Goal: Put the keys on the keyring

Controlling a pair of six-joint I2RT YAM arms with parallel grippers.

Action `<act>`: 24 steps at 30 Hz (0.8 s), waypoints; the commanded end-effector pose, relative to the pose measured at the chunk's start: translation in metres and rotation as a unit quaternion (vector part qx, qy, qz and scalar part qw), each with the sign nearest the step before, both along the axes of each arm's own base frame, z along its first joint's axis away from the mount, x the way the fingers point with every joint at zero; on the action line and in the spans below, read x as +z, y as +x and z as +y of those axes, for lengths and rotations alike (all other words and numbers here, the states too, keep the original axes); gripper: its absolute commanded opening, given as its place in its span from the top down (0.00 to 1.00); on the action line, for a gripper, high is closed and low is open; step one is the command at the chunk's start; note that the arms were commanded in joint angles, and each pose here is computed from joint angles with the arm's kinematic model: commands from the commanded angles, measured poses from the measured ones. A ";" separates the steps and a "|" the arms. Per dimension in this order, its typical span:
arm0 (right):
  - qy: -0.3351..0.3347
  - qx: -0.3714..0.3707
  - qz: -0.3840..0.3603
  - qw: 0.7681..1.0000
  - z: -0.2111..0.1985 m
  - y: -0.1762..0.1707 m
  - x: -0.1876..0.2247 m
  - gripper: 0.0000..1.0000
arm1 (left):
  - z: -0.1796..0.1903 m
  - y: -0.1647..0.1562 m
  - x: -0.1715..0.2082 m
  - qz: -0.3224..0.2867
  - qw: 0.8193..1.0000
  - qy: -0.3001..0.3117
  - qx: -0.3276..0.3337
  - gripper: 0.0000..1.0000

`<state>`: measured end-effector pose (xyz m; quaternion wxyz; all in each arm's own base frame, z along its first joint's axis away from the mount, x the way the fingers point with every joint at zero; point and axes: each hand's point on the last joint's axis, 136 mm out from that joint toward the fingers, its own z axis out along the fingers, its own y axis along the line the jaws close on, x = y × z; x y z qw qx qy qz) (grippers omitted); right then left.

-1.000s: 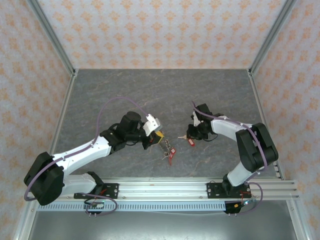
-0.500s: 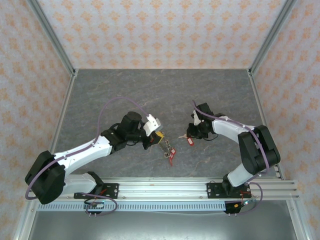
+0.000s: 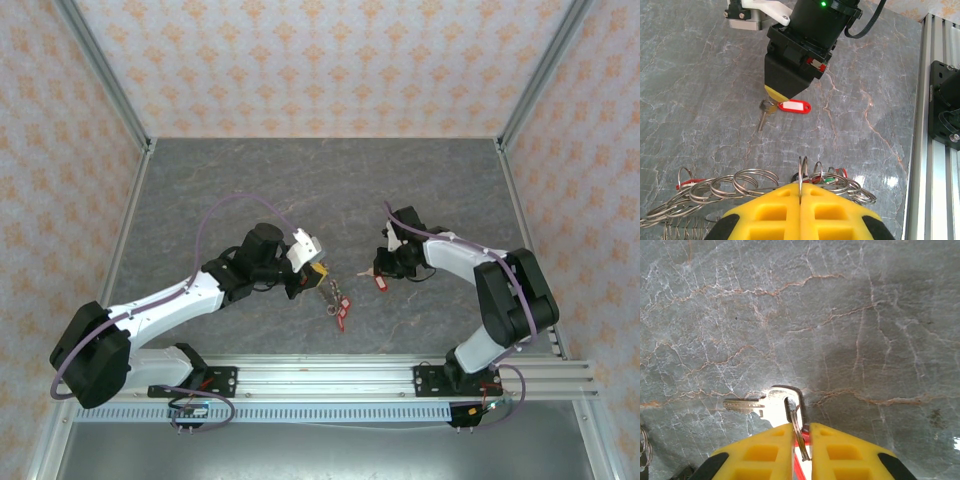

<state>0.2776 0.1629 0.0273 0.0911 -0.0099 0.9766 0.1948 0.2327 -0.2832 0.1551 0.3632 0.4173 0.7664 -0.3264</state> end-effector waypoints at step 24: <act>0.146 0.117 -0.446 0.875 0.019 -0.008 0.175 1.00 | -0.012 0.012 0.033 -0.048 0.997 -0.060 0.012 1.00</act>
